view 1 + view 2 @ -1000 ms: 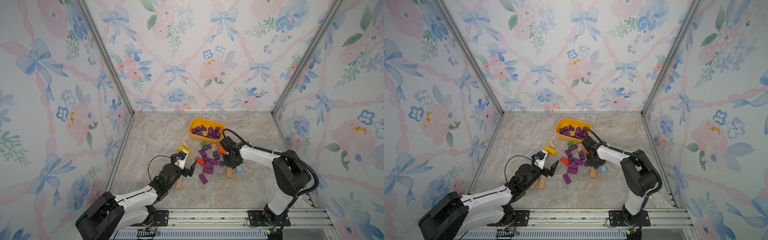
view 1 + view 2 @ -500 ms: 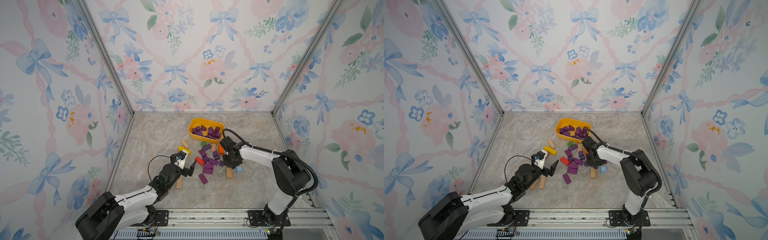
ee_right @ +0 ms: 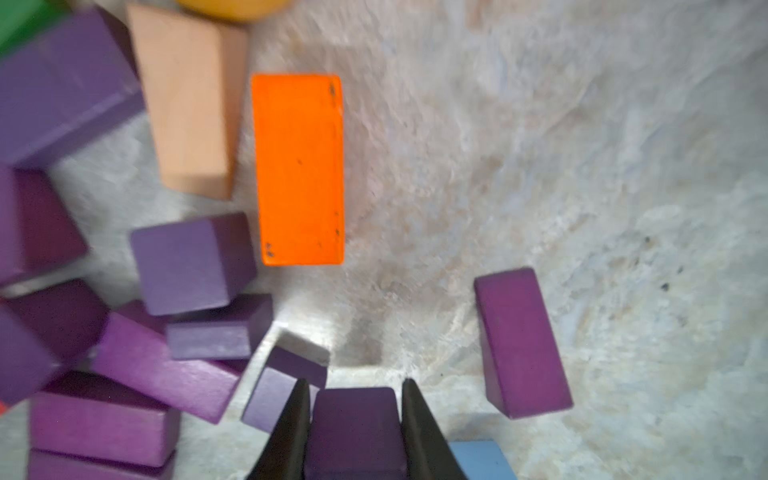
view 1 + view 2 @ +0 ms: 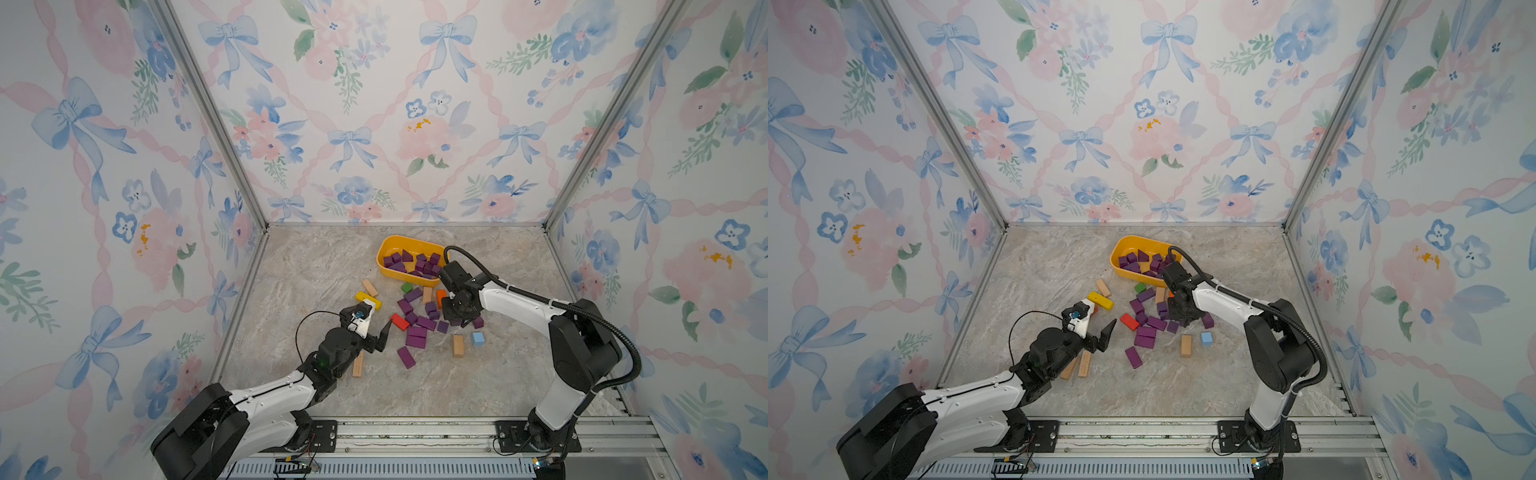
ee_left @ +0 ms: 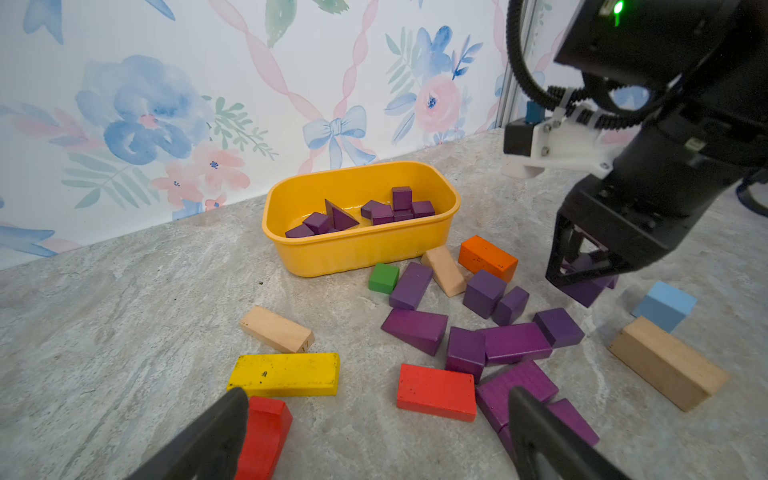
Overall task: Pick purple bricks into the storage bin
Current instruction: Pick up the building block from the center of the board, then place the building block in the storage box, then pick up the building block from the center of the board, then place the building block in the storage box.
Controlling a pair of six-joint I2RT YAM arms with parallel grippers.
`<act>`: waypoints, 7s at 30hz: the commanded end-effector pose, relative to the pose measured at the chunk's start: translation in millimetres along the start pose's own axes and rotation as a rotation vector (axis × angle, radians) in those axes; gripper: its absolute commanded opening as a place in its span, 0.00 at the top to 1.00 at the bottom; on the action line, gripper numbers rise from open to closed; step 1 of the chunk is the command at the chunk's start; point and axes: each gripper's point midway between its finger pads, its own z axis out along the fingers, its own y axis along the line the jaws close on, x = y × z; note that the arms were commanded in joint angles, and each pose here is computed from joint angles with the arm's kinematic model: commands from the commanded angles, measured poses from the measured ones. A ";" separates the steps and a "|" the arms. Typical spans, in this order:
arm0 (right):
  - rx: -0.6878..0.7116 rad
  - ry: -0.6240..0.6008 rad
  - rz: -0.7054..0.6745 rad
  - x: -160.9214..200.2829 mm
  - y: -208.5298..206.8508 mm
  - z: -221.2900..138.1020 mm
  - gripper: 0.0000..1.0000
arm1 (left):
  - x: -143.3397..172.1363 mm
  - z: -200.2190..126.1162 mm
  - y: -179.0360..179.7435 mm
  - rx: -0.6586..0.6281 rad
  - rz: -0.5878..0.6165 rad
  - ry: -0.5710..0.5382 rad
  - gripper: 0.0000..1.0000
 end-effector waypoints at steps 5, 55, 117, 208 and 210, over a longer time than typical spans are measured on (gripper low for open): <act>-0.031 -0.095 0.020 -65.0 0.8 -21.4 0.77 | 2.0 0.0 0.6 -0.008 -0.007 0.000 0.02; -0.096 -0.343 0.061 -62.2 -55.2 -104.0 0.23 | 4.8 -6.0 -26.6 0.099 -0.290 0.122 0.02; -0.056 -0.350 0.106 27.8 -107.2 -118.3 0.03 | 118.4 14.8 -123.3 -0.054 -0.441 0.798 0.50; -0.152 -0.235 0.184 41.7 -111.7 -102.7 0.03 | -90.5 244.3 41.6 -0.223 -0.131 0.413 0.21; -0.158 -0.230 0.187 41.3 -111.9 -100.9 0.03 | -97.9 238.6 43.5 -0.229 -0.116 0.398 0.14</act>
